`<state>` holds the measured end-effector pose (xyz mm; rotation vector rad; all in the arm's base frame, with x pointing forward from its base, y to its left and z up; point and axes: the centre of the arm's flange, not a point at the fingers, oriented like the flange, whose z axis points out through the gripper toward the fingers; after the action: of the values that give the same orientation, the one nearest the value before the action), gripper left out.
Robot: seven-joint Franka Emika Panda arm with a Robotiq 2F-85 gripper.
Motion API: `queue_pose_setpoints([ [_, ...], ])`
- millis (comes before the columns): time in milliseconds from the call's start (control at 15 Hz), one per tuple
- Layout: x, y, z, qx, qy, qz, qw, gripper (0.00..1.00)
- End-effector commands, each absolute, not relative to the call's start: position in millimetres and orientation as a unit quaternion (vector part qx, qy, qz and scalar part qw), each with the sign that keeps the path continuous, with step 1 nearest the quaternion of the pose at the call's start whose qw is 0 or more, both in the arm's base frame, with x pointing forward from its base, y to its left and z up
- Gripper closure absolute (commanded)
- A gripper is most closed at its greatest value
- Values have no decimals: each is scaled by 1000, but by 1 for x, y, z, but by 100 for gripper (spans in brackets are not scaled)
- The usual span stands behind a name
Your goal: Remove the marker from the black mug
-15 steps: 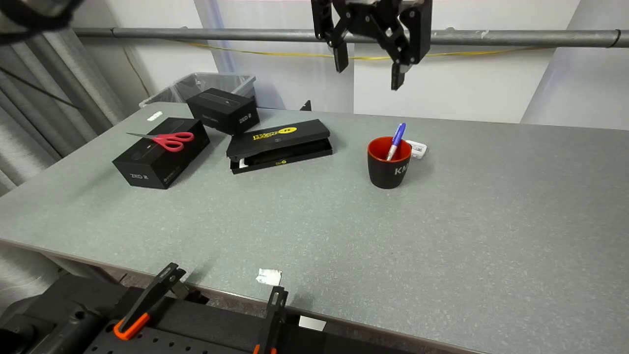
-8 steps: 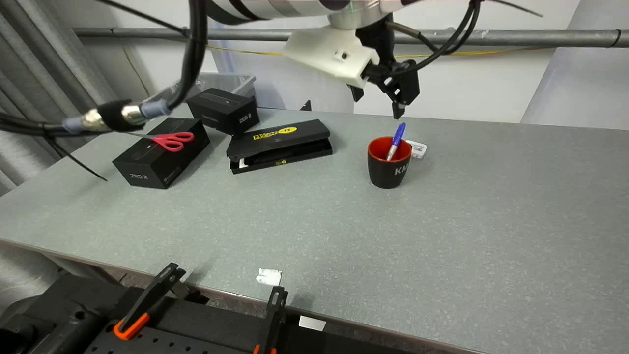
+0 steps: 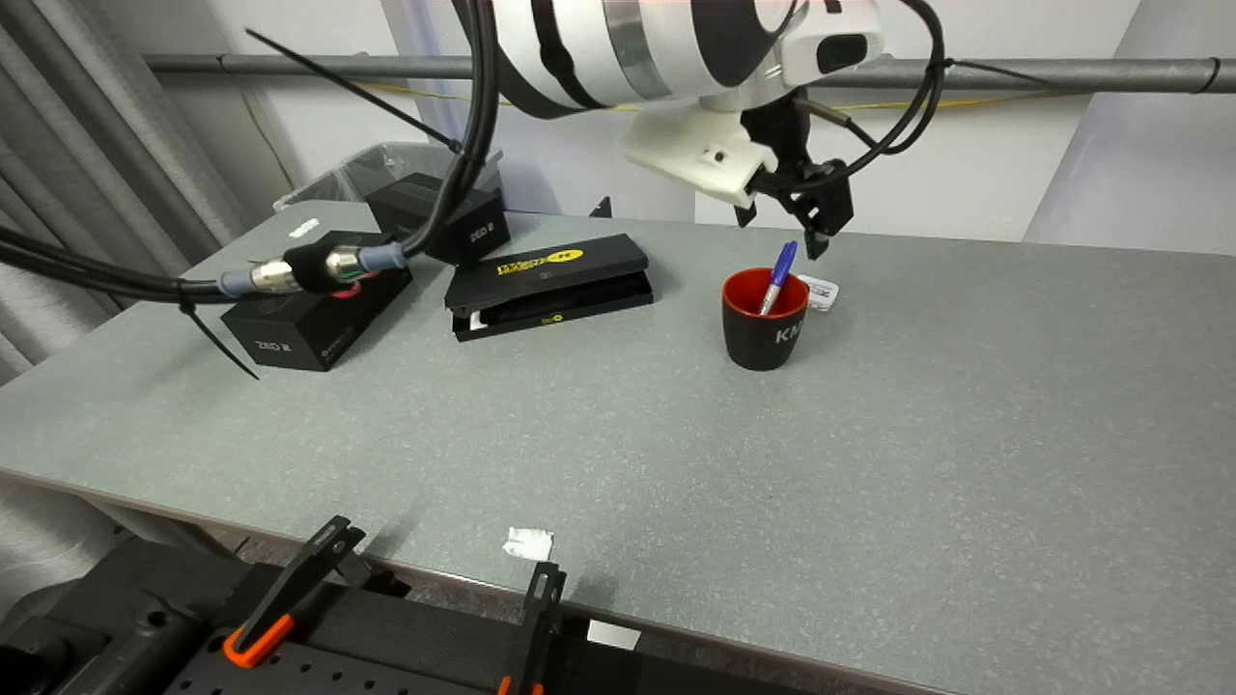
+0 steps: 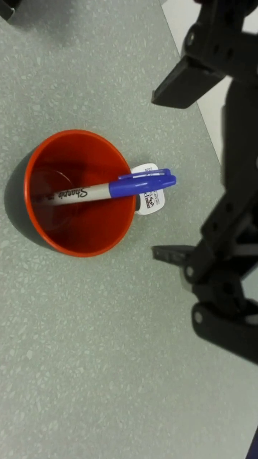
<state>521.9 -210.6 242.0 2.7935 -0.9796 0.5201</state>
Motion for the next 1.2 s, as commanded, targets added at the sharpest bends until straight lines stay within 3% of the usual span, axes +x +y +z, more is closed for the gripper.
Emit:
queue_pose_setpoints([
  [0, 551, -215, 228, 921, -341, 175, 76, 0],
  [267, 561, -216, 216, 919, -350, 168, 78, 0],
  [333, 563, -217, 213, 918, -351, 167, 78, 7],
  [400, 562, -217, 211, 918, -351, 168, 77, 26],
  [933, 555, -224, 218, 913, -360, 177, 72, 89],
  [1067, 554, -227, 220, 912, -363, 178, 72, 100],
  [1133, 553, -230, 224, 911, -365, 181, 72, 98],
])
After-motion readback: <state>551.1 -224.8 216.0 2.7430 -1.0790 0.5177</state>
